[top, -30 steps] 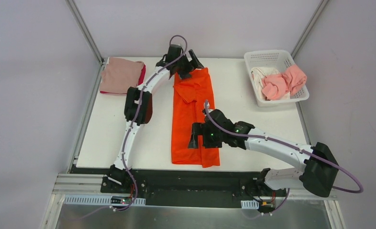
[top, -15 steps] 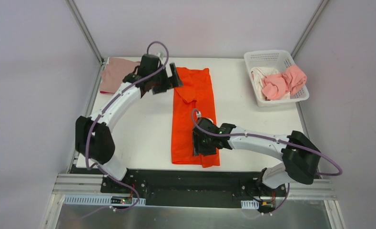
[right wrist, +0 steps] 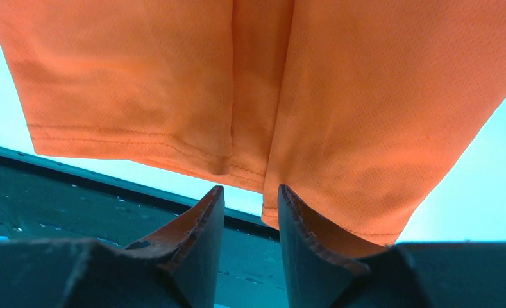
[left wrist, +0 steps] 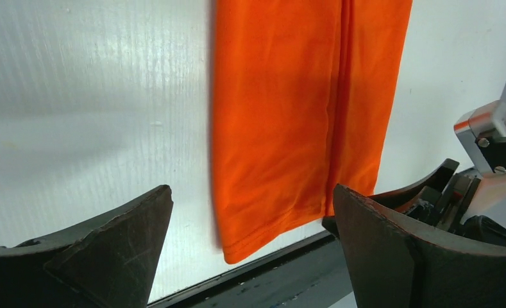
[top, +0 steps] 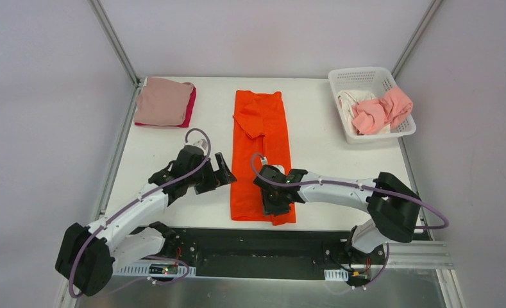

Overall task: Fold and stack the t-shirts
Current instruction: Grab the bottom of the folded rectangular tshirt with both arms

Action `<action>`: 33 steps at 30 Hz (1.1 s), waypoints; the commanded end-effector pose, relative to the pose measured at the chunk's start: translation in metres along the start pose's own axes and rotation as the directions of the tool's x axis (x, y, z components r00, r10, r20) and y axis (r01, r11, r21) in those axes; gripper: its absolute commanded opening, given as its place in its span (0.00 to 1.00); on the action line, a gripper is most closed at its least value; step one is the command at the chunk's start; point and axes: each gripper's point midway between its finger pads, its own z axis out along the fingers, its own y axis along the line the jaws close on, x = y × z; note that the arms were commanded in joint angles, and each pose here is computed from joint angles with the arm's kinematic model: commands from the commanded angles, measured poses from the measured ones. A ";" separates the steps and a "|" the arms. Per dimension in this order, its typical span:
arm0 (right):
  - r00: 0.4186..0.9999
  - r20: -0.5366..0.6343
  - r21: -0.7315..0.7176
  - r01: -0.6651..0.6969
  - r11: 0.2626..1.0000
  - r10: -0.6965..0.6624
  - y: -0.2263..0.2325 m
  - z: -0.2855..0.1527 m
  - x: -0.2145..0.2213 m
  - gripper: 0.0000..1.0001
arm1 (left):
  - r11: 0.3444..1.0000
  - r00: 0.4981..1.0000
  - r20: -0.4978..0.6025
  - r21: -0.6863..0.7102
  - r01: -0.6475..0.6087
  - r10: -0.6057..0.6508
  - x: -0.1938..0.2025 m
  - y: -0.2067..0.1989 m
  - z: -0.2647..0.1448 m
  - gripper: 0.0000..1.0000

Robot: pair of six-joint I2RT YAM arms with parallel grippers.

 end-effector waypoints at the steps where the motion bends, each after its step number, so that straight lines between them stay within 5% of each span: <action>1: 1.000 -0.005 0.045 -0.006 0.999 0.006 -0.007 -0.004 0.007 0.37 | 0.996 0.998 -0.006 0.057 0.062 -0.061 0.014 -0.005 0.001 0.94; 15: 1.000 -0.021 0.093 0.005 0.996 -0.003 -0.014 0.003 0.020 0.29 | 1.000 0.982 -0.186 -0.003 0.031 -0.031 0.079 0.005 0.027 0.66; 25: 1.000 -0.025 0.133 0.000 0.991 0.004 -0.021 0.006 0.022 0.13 | 0.998 0.978 -0.206 -0.055 0.015 -0.026 0.090 0.016 0.034 0.41; 28: 1.000 -0.024 0.144 -0.004 0.990 0.008 -0.023 0.008 0.023 0.00 | 0.998 0.979 -0.202 -0.064 0.018 -0.030 0.091 0.020 0.034 0.35; 33: 1.000 0.009 0.093 -0.015 0.996 0.015 -0.016 0.001 0.017 0.00 | 0.997 0.979 -0.203 -0.070 0.015 -0.029 0.093 0.022 0.034 0.29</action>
